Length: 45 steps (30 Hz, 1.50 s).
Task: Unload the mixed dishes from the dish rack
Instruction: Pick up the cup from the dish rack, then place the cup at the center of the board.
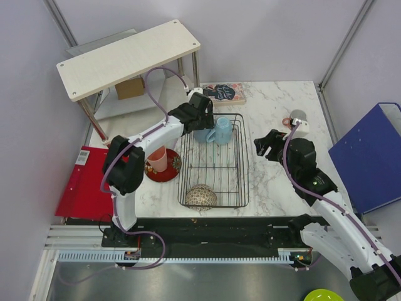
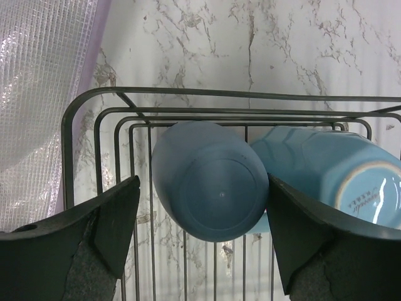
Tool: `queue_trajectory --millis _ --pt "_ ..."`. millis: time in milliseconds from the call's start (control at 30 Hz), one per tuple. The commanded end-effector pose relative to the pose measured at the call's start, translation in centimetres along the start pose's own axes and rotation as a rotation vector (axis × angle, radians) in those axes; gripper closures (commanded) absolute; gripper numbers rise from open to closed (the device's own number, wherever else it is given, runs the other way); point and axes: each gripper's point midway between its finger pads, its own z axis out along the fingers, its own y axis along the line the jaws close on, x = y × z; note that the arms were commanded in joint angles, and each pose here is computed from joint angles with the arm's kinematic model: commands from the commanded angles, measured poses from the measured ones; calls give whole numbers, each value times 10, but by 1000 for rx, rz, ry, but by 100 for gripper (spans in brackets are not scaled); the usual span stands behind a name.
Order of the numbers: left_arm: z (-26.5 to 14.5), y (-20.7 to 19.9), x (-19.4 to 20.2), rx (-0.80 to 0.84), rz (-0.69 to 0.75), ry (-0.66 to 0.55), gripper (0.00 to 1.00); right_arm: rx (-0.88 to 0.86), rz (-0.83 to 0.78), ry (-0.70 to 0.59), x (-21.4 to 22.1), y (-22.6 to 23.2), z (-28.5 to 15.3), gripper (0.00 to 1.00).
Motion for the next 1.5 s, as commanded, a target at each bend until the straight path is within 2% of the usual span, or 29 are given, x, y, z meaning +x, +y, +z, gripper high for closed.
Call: queue_trajectory --millis 0,100,200,367,500,567,700,733,900,1000,1067,1100,1133,1167,1200,1267,1300,1367,1400,1467 --pt "3 -4 -26 -27 -6 -73 15 -19 6 -6 0 3 -1 29" --pt "9 -2 -23 -43 5 -70 16 -17 11 5 5 1 0 29" --pt "12 -1 -21 -48 15 -68 26 -18 16 11 8 1 1 29" --pt "3 3 -18 -42 11 -66 57 -6 17 11 11 -3 2 29" --pt "-26 6 -34 -24 -12 -117 90 -11 18 5 8 -2 0 29" --pt "-41 7 -40 -7 -28 -136 98 -17 20 -5 4 1 -1 29" --pt "-90 4 -65 71 -77 -209 98 -34 26 -13 -1 5 -4 29" --pt "-113 4 -77 102 -95 -253 98 -41 29 -16 -2 7 -5 29" --pt "-174 2 -105 217 -101 -359 98 -63 76 -27 -6 14 -5 28" --pt "-213 -25 -112 450 -77 -401 98 -142 140 -59 -9 27 -7 29" --pt "-240 -51 -102 672 -56 -354 98 -235 181 -118 -19 41 -14 31" --pt "-251 -61 -104 761 -64 -355 98 -314 181 -97 -18 55 -21 31" --pt "-261 -70 -93 888 -58 -294 98 -375 184 -114 -26 67 -26 30" --pt "-270 -76 -89 974 -125 -243 98 -415 184 -114 -28 75 -30 29" --pt "-298 -88 -94 1149 -93 -266 98 -474 183 -120 -32 85 -36 28" --pt "-302 -87 -85 1252 -176 -188 98 -526 204 -153 -42 93 -48 28" --pt "-322 -90 -89 1360 -136 -237 98 -561 202 -177 -47 98 -54 28" --pt "-325 -88 -82 1426 -177 -200 98 -603 215 -217 -55 102 -67 29" --pt "-333 -88 -82 1481 -148 -230 98 -627 217 -235 -59 105 -74 29" --pt "-335 -87 -75 1532 -186 -193 98 -663 222 -227 -60 111 -79 30"
